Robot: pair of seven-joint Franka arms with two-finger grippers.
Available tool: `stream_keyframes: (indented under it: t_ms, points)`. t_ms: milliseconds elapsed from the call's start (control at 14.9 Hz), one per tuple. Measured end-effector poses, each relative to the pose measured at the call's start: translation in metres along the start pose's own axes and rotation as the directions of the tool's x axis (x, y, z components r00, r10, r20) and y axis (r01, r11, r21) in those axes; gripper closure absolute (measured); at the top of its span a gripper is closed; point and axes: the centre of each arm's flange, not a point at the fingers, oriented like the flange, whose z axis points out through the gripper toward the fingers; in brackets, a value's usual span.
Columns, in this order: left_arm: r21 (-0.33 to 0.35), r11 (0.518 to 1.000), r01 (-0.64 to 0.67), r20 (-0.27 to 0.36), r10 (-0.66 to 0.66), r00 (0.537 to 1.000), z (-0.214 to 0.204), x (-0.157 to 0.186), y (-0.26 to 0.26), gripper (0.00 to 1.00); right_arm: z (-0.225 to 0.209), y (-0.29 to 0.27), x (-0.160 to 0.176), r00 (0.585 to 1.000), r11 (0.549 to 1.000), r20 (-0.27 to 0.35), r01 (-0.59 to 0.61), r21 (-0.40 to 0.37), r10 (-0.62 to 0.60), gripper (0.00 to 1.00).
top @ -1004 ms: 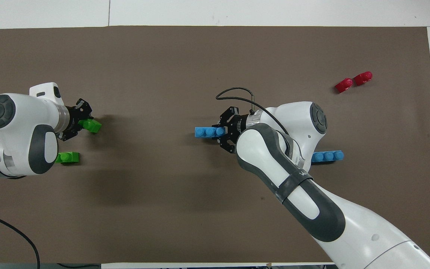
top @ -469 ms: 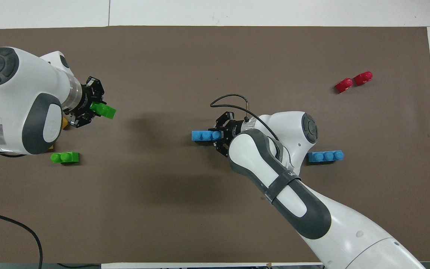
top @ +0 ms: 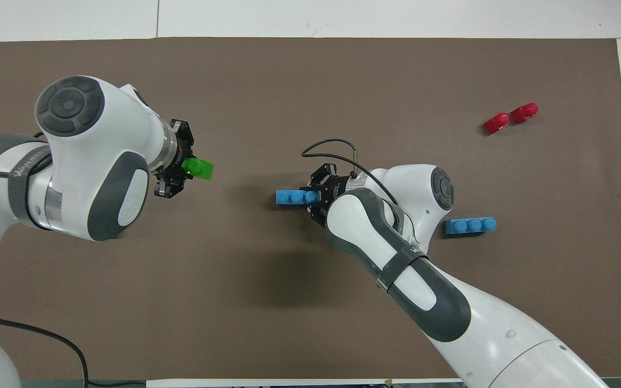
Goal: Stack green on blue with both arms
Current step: 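Lift the green brick with the left gripper toward the blue brick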
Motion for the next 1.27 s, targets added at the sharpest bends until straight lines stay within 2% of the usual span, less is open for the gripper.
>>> stream_keyframes:
  t_ms: [602,870,1272]
  points:
    - [-0.009,0.974,0.226,0.011,-0.225,0.974,0.012,-0.107,-0.024,0.66,0.0,0.0,0.0,1.0,1.0,0.0,0.0,0.0,0.0,0.65]
    - [-0.038,0.957,0.289,0.005,-0.289,0.957,0.023,-0.135,-0.035,0.66,0.0,0.0,0.0,1.0,1.0,0.0,0.0,0.0,0.0,0.65]
    - [-0.047,0.954,0.297,-0.02,-0.298,0.954,0.052,-0.161,-0.041,0.66,0.0,0.0,0.0,1.0,1.0,0.0,0.0,0.0,0.0,0.65]
